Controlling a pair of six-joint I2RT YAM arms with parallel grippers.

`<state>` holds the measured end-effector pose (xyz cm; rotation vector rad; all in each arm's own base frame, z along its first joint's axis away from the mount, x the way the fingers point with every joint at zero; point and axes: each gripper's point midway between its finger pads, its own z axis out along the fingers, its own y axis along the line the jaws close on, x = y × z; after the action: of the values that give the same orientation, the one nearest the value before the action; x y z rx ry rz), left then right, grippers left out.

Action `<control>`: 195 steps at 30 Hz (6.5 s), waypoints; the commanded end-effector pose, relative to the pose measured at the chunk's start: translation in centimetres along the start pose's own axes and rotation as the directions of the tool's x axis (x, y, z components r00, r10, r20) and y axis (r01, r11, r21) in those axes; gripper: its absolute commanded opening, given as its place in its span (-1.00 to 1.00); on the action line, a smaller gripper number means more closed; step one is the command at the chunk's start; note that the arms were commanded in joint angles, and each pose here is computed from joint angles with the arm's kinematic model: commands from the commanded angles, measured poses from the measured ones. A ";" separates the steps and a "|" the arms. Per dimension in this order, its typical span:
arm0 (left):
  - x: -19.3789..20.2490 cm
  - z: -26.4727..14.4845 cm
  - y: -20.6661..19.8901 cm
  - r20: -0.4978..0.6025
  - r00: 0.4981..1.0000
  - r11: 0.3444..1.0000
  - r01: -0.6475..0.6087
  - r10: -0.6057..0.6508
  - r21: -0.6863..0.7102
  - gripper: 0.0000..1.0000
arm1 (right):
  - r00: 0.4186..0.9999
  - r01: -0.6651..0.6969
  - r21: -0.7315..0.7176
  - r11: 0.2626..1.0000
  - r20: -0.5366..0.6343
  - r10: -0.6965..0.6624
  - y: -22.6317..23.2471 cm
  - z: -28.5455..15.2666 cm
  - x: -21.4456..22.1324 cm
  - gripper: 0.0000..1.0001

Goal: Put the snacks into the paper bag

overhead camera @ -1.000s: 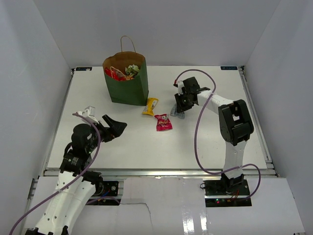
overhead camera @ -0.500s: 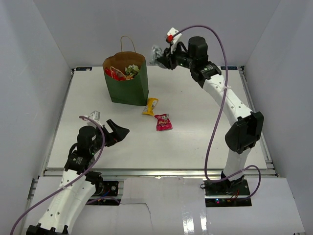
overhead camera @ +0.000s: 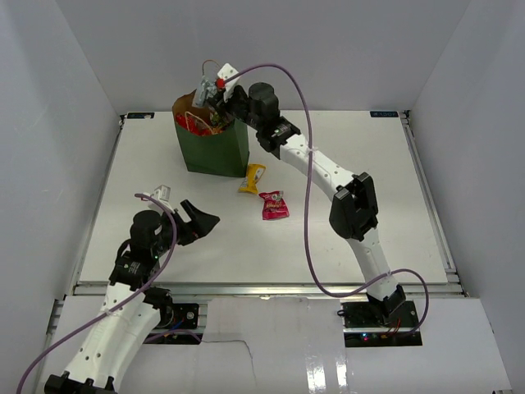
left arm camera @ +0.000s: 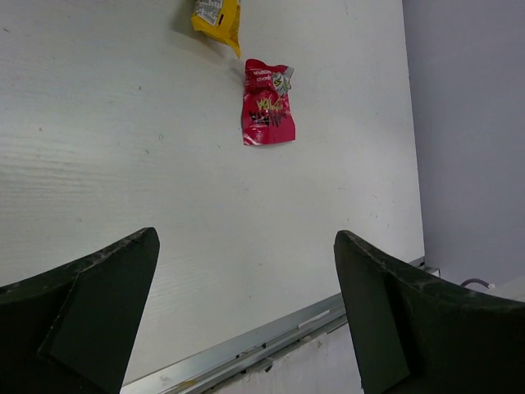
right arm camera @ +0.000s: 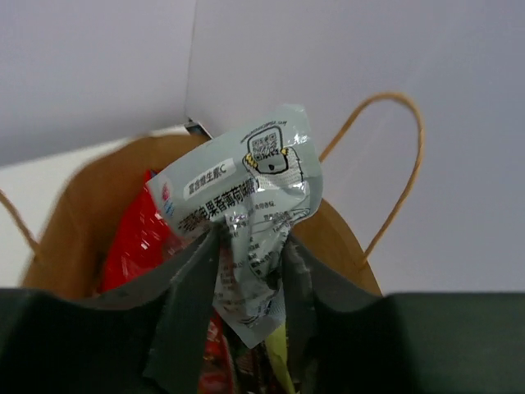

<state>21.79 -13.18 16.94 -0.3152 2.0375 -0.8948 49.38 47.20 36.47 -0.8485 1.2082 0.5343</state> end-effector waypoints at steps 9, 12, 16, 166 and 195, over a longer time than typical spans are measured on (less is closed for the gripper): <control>2.7 2.8 -3.0 -0.121 0.993 0.994 -0.003 0.016 0.108 0.89 | 0.991 -0.007 0.079 0.997 0.132 -0.003 -5.5 -4.3 -9.0 0.37; 3.0 4.5 -4.3 -0.089 0.995 0.997 -0.026 0.033 0.069 0.90 | 0.995 -0.037 -0.094 0.995 0.084 0.045 -4.4 -7.7 -9.1 0.64; 7.0 8.3 -4.4 -0.168 0.985 0.997 -0.056 0.046 -0.055 0.92 | 0.997 -0.074 -0.299 0.951 -0.058 0.059 -4.0 -15.9 -6.1 0.82; -7.3 -2.8 -3.9 0.241 0.971 0.997 0.022 -0.005 -0.068 0.96 | 0.884 -0.400 -0.220 0.890 -0.347 0.312 -1.9 -23.1 3.7 -0.85; -3.5 -6.9 -4.0 0.134 0.990 0.999 0.042 -0.038 -0.024 0.96 | 0.996 0.082 -0.118 0.990 -0.034 -0.086 -2.6 -3.2 -2.2 -0.74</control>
<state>18.33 -10.75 23.33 -0.4248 1.9372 -0.8211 49.02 42.18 33.54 -1.0913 1.3331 0.5640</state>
